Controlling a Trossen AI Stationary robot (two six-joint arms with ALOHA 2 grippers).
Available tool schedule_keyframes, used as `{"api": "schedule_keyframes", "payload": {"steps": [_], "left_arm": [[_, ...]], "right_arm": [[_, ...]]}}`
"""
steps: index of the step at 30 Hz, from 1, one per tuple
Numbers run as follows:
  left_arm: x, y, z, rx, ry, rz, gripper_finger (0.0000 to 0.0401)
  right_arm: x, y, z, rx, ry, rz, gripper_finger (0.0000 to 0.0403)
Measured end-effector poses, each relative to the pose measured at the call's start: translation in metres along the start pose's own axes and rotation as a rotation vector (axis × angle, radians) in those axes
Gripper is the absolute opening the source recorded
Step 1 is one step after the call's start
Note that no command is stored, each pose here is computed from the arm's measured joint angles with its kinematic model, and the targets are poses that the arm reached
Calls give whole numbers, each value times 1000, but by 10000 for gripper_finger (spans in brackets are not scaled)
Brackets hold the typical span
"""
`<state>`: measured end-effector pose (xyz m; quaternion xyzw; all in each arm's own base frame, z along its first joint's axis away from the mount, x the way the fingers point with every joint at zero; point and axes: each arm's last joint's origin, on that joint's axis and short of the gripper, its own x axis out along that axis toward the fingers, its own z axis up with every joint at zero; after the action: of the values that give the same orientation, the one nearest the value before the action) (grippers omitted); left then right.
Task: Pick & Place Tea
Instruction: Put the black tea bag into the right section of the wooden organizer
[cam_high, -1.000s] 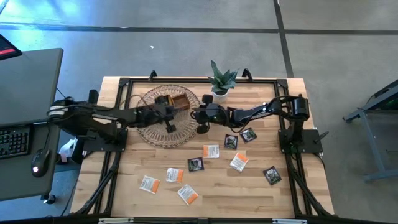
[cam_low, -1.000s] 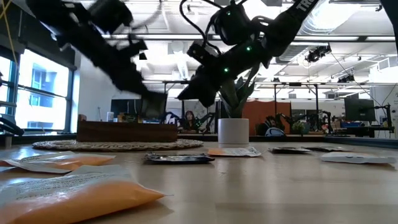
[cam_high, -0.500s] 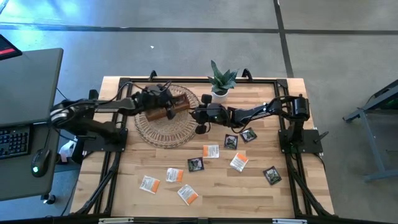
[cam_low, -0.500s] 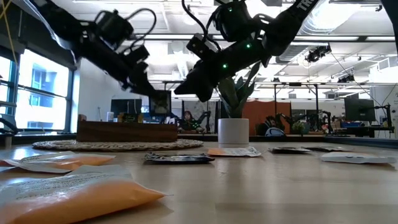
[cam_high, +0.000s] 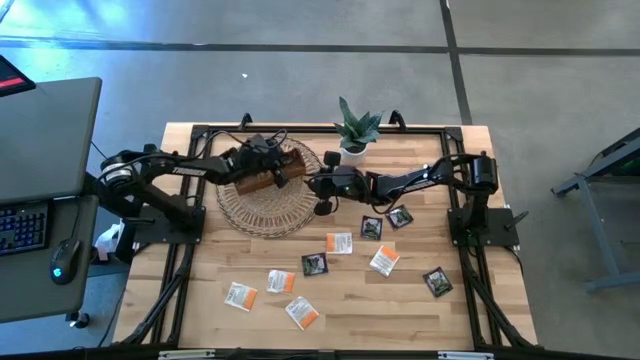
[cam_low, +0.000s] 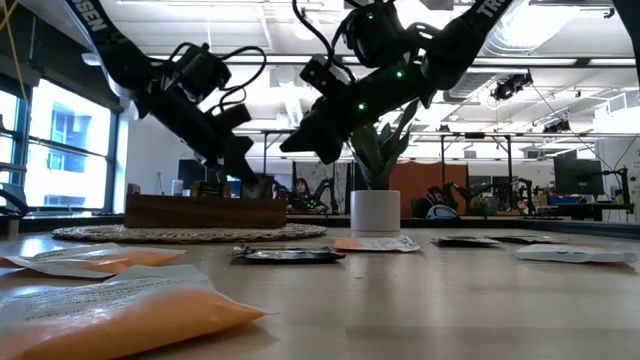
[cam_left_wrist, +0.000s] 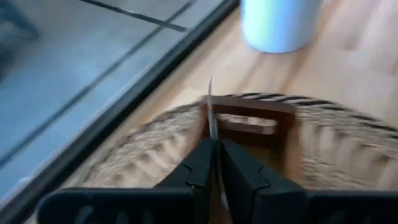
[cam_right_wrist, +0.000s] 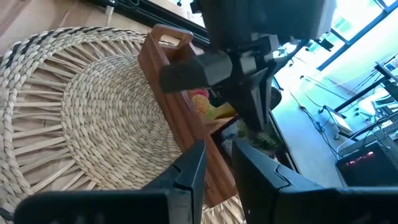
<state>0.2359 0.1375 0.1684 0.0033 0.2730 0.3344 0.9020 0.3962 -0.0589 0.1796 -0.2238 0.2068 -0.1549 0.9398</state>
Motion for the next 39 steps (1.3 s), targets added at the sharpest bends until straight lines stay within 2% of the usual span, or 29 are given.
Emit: {"api": "schedule_keyframes", "payload": {"steps": [5, 10, 15, 20, 23, 25, 29, 33, 36, 39], "left_arm": [[0, 3, 0, 43, 19, 113, 66], [0, 3, 0, 43, 12, 96, 93], [-7, 4, 6, 35, -21, 74, 99], [-34, 7, 23, 23, -101, -72, 99], [-60, 11, 34, 7, -180, -166, 99], [-77, 14, 40, -11, -227, -217, 99], [-106, 20, 43, -45, -263, -257, 99], [-121, 23, 38, -78, -230, -261, 99], [-124, 24, 34, -97, -196, -265, 99], [-125, 23, 32, -105, -170, -267, 99]], "right_arm": [[0, 0, 0, 0, -2, 4, 74], [0, 1, 0, 3, -16, 33, 74], [-1, 5, 3, 24, -19, 38, 75], [-23, 22, 28, -111, 41, 29, 76], [-42, 30, 53, -74, 72, 2, 75], [-53, 34, 62, -37, 97, 38, 78], [-73, 47, 59, -22, 213, 173, 90], [-86, 56, 46, 117, 401, 272, 114], [-93, 59, 30, 188, 580, 302, 132], [-101, 61, 22, 198, 699, 304, 145]]}}
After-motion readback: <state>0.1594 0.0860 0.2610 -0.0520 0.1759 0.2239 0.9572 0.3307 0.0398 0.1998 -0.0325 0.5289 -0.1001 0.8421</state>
